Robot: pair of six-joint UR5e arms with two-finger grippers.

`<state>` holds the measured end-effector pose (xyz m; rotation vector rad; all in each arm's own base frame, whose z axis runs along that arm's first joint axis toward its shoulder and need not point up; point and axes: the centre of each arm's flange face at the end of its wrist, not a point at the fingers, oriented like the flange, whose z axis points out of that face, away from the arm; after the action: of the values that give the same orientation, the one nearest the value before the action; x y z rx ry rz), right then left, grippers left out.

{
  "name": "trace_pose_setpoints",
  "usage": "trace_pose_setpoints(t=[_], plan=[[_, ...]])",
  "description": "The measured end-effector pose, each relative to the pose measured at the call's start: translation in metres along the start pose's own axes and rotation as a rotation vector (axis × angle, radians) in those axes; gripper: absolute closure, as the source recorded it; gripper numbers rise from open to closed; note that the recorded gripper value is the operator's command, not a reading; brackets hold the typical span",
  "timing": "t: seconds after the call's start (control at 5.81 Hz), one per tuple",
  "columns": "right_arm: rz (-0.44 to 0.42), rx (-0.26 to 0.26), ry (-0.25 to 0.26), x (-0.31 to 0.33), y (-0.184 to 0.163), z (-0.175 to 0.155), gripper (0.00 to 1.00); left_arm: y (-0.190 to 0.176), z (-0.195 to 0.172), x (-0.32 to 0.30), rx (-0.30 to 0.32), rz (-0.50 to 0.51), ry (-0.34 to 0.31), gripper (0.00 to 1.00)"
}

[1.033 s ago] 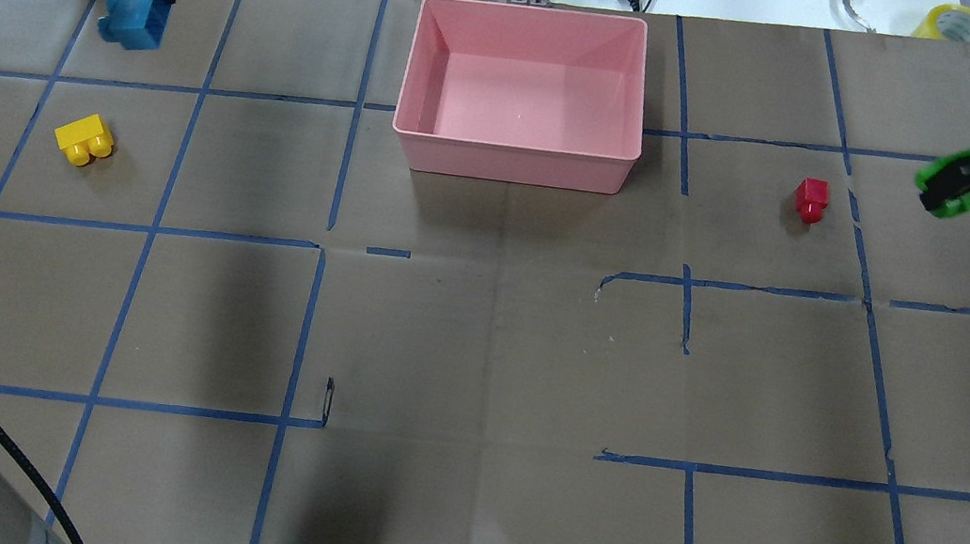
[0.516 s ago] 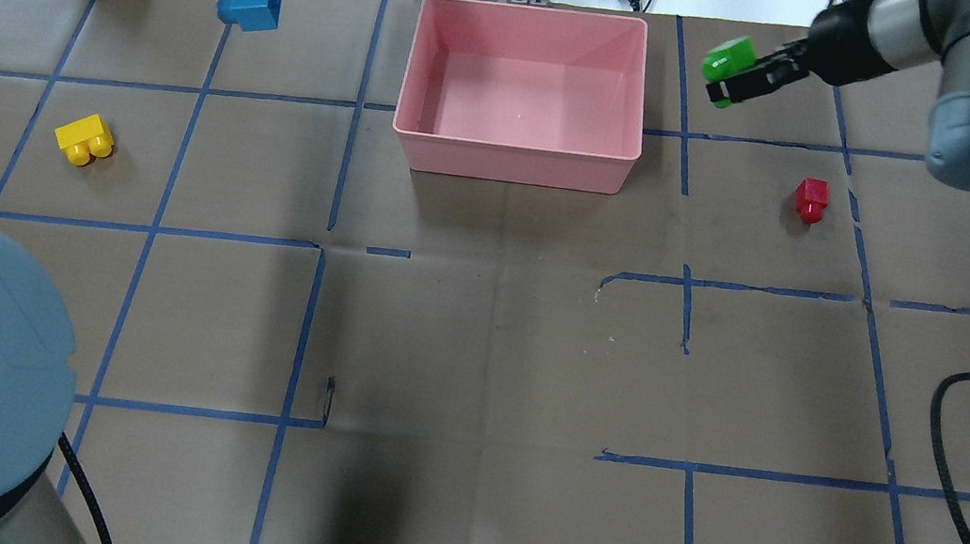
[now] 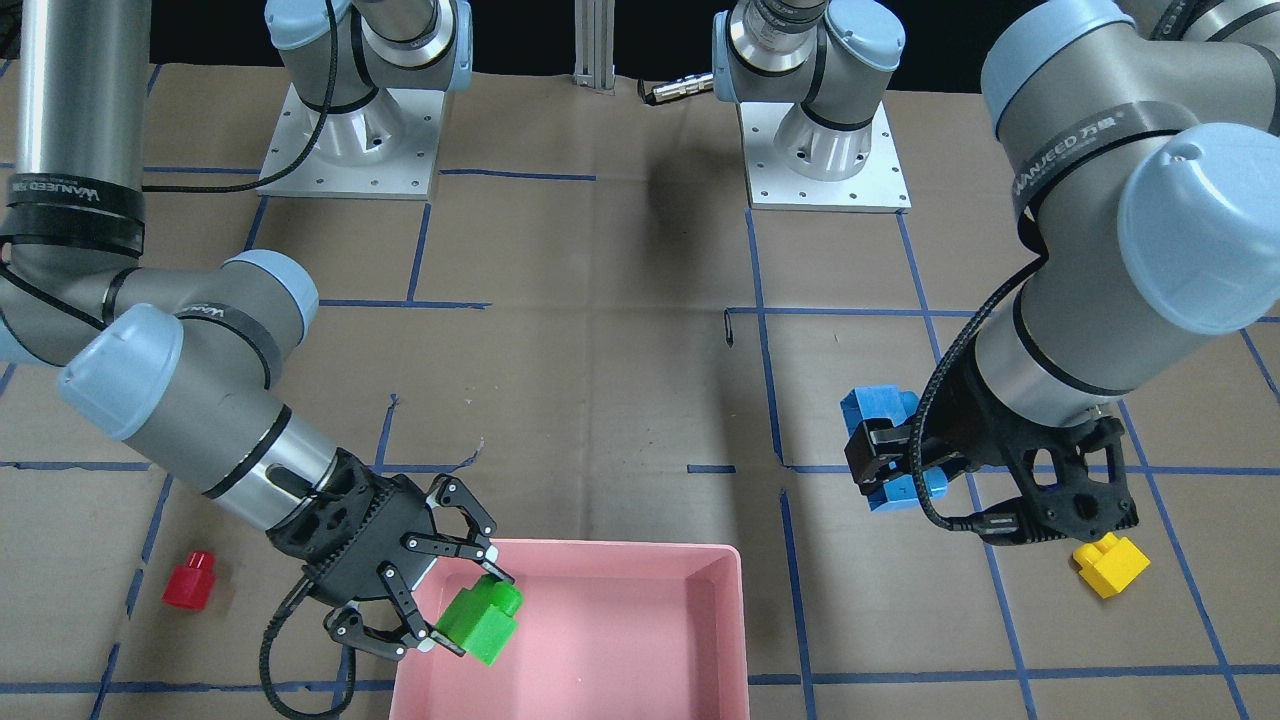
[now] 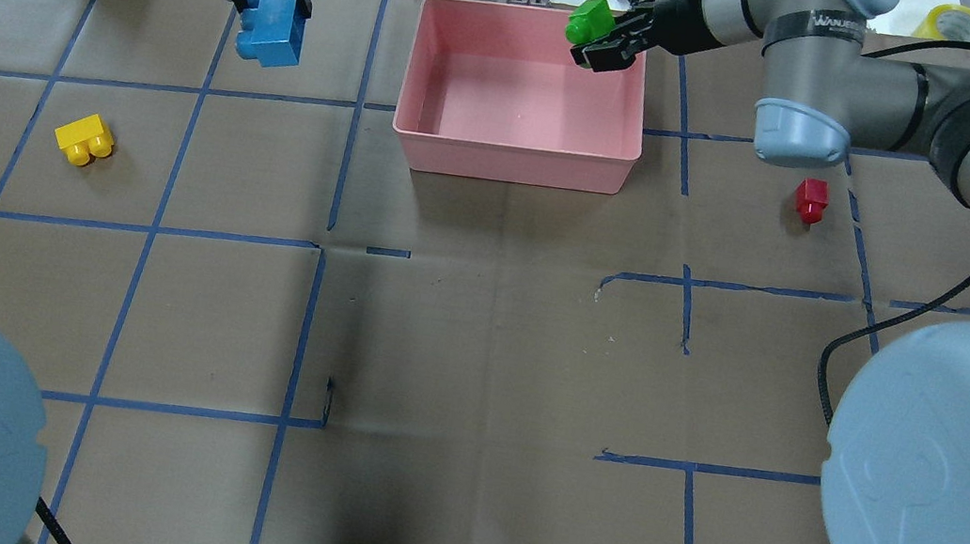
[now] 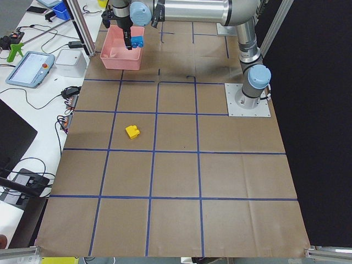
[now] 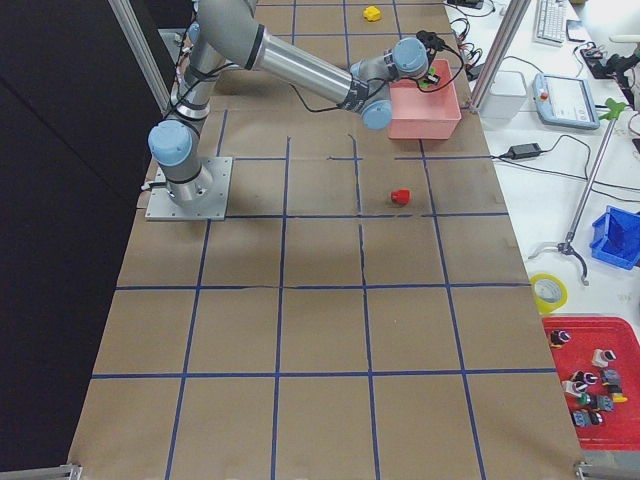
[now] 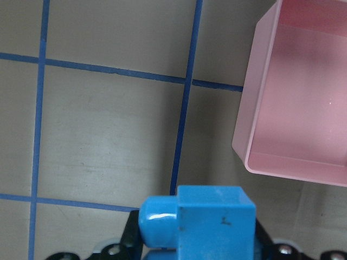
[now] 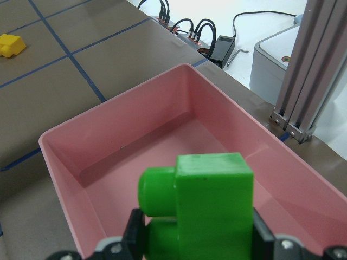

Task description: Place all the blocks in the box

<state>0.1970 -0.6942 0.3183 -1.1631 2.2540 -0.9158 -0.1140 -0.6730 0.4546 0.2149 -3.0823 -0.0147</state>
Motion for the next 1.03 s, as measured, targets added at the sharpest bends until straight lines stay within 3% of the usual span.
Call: trace_pose_setpoints(t=[0.34, 0.52, 0.69, 0.86, 1.03], plan=[[-0.004, -0.008, -0.018, -0.011, -0.003, 0.016, 0.0, 0.0, 0.002, -0.002, -0.003, -0.004, 0.002, 0.78], [0.001, -0.013, -0.017, -0.011, -0.002, 0.013, 0.0, -0.003, 0.005, -0.002, -0.002, -0.005, 0.003, 0.78], [0.052, -0.052, -0.024, -0.004, 0.004, -0.003, 0.0, -0.009, 0.007, -0.001, 0.005, -0.006, 0.004, 0.78], [0.159, -0.154, -0.007, 0.014, 0.022, -0.041, 0.0, -0.018, 0.004, 0.005, 0.02, -0.003, 0.004, 0.78], [0.24, -0.305, 0.082, 0.035, 0.046, -0.085, 0.0, -0.033, 0.007, 0.025, 0.034, -0.001, 0.002, 0.78]])
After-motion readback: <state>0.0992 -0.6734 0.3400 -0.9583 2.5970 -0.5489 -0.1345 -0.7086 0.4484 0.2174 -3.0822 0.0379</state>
